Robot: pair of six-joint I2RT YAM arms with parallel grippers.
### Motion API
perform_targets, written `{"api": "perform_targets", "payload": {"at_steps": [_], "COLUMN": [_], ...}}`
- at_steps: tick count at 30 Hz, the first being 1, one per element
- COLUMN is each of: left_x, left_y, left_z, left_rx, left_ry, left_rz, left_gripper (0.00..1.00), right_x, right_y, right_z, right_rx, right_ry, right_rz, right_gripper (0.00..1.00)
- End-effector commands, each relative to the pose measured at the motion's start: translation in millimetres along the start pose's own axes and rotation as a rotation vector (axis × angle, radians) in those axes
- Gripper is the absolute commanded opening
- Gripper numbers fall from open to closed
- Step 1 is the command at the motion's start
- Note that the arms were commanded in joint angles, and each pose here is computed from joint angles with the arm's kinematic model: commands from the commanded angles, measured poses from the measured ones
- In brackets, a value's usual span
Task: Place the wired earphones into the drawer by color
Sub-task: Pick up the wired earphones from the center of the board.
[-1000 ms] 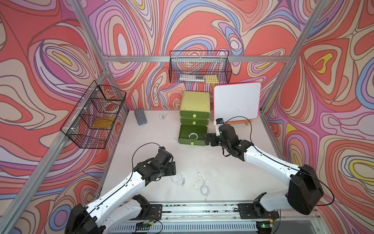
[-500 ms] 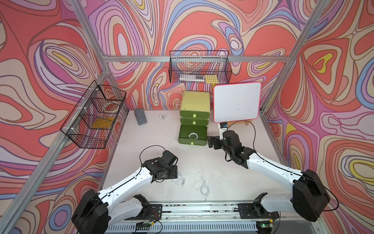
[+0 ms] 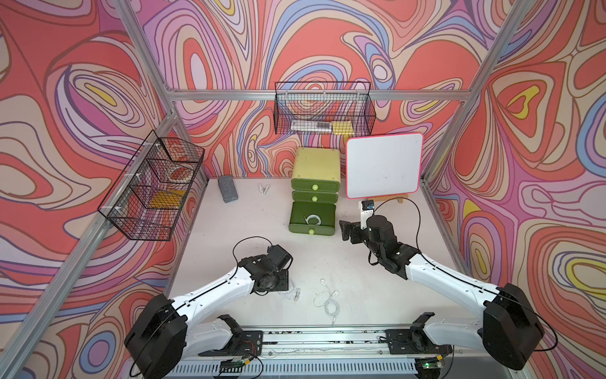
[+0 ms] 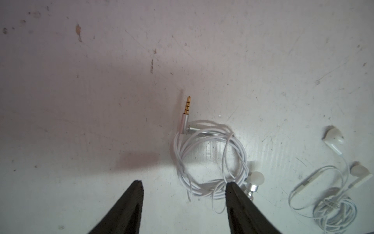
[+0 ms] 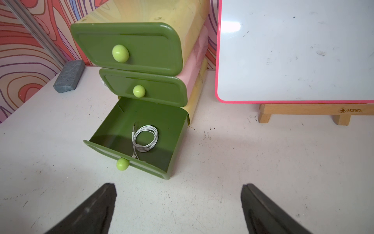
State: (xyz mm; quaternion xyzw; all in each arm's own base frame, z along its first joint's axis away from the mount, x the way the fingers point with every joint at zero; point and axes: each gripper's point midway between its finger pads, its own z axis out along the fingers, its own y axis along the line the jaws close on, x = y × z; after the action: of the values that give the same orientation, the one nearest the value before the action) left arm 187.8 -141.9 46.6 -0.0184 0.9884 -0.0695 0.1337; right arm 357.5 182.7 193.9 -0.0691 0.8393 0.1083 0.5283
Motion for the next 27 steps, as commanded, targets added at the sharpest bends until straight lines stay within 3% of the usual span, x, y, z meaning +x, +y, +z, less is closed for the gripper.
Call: {"api": "perform_targets", "payload": {"at_steps": [1,27], "left_x": [3,11], "left_y": [2,3], "left_z": [6,31], "left_rx": [-0.022,-0.058], "left_ry": [0.001,0.048], "left_rz": [0.008,0.018], "left_gripper": [0.61,0.29], "right_x": [-5,-6], "right_y": [-8,-10], "right_z": [-3,-7], "right_rx": [0.039,0.045], "right_ry": [-0.022,-0.03], "right_rz": [-0.007,-0.009], "right_gripper": [0.99,0.98]}}
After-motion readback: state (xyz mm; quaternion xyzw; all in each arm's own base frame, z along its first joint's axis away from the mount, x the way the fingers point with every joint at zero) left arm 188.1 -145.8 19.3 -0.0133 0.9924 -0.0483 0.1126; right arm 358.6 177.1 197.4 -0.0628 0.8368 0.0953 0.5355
